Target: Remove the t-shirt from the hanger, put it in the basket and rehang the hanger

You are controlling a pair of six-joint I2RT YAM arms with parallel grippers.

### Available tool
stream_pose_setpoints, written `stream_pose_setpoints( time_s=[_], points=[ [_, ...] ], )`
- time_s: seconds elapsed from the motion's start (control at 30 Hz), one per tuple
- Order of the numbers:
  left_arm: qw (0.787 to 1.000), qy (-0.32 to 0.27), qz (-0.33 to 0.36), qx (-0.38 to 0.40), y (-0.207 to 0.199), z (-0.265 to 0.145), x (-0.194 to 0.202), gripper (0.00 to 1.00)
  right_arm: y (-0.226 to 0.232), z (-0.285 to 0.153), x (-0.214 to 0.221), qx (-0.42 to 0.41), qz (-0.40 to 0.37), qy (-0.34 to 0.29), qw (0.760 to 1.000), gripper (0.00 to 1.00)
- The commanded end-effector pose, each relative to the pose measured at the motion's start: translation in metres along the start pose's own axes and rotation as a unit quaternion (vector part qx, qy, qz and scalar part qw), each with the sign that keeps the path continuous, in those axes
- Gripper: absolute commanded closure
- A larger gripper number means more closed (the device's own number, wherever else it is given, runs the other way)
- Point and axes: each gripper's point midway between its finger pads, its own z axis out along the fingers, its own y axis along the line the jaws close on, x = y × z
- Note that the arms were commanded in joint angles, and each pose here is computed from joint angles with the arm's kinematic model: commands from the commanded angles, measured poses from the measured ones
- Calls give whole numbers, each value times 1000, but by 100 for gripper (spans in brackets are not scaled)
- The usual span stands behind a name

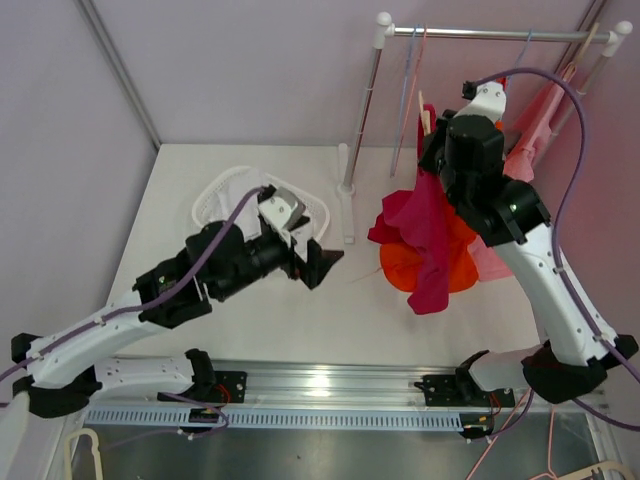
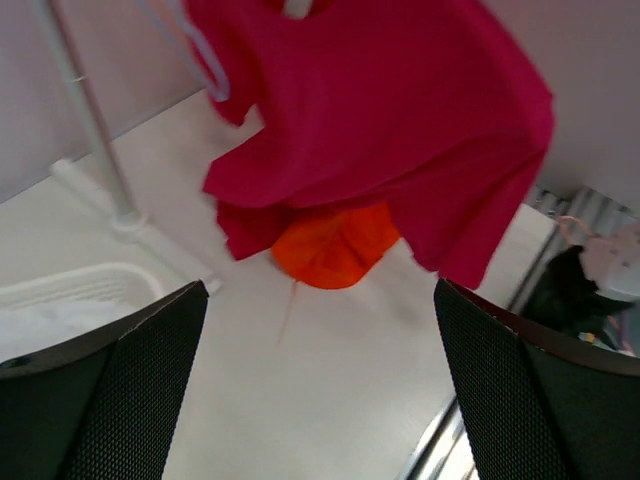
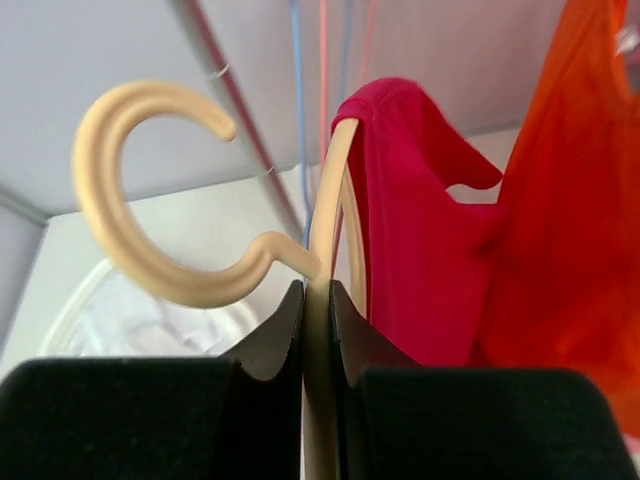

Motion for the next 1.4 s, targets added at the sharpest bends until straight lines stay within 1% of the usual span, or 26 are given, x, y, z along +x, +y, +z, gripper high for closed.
stream_pose_setpoints(
  time_s=[0.0, 0.07, 0.1, 0.13, 0.17, 0.2, 0.23, 0.27, 0.33, 0.37, 0.43, 0.47, 0.53, 0.57, 0.6, 0.63, 0.7, 0.83, 0.87, 0.9, 0.93, 1.0, 1.13, 1.3, 1.33, 1.37],
  points=[
    [996, -44, 4, 77, -48, -14, 1, 1, -3, -53, -34, -20, 101, -58, 993, 100],
    [992, -66, -11, 103, -69, -18, 1, 0, 5, -65, -16, -32, 104, -45, 993, 100],
    [992, -45, -6, 114, -84, -16, 32, 1, -2, -73, -18, -21, 110, -56, 992, 100],
    [991, -51, -11, 124, -92, -17, 37, 0, 4, -79, -13, -28, 109, -52, 992, 100],
    [987, -84, -32, 132, -101, -16, 27, 1, 3, -82, -12, -25, 113, -53, 992, 100],
    [987, -69, -26, 146, -115, -15, 57, 1, -1, -83, -9, -13, 109, -53, 992, 100],
    [987, -74, -30, 143, -122, -12, 62, 1, 0, -85, -8, -15, 111, -53, 992, 100],
    [984, -97, -38, 145, -128, -9, 61, 0, 4, -88, -7, -22, 111, -50, 992, 100],
    [985, -104, -33, 135, -140, -3, 74, 1, 9, -91, -6, -31, 114, -48, 992, 100],
    [987, -93, -17, 129, -148, 9, 88, 1, 14, -93, -5, -41, 114, -45, 992, 100],
    [988, -108, -28, 105, -156, 19, 78, 0, 17, -95, -7, -40, 117, -50, 991, 100],
    [990, -98, -10, 104, -167, 26, 90, 0, 18, -97, -8, -41, 118, -50, 991, 100],
    [986, -129, -29, 101, -178, 28, 75, 0, 21, -101, -12, -44, 126, -56, 990, 100],
    [986, -133, -11, 100, -184, 31, 79, 1, 21, -103, -15, -45, 135, -61, 988, 100],
    [985, -140, -16, 104, -191, 30, 76, 0, 24, -105, -16, -53, 138, -62, 987, 100],
    [982, -156, -32, 105, -195, 29, 66, 0, 26, -106, -15, -58, 138, -62, 987, 100],
    [981, -155, -49, 107, -198, 31, 68, 1, 29, -107, -16, -63, 141, -64, 986, 100],
    [972, -174, -113, 111, -198, 29, 67, 1, 32, -110, -21, -71, 145, -68, 984, 100],
    [965, -192, -136, 112, -198, 28, 59, 1, 33, -111, -22, -75, 149, -69, 984, 100],
    [964, -195, -141, 117, -199, 29, 61, 0, 32, -113, -25, -79, 155, -71, 982, 100],
    [963, -194, -145, 117, -202, 33, 66, 1, 33, -114, -25, -82, 156, -70, 982, 100],
    [961, -197, -151, 125, -210, 39, 60, 0, 32, -117, -28, -87, 163, -71, 980, 100],
    [962, -169, -162, 138, -227, 60, 71, 0, 35, -120, -33, -97, 174, -74, 977, 100],
    [964, -164, -158, 136, -232, 69, 74, 1, 42, -123, -38, -109, 172, -72, 976, 100],
    [965, -166, -152, 138, -234, 70, 73, 2, 43, -125, -39, -111, 173, -71, 976, 100],
    [964, -167, -152, 139, -233, 71, 72, 18, 42, -125, -39, -111, 174, -70, 976, 100]
  ],
)
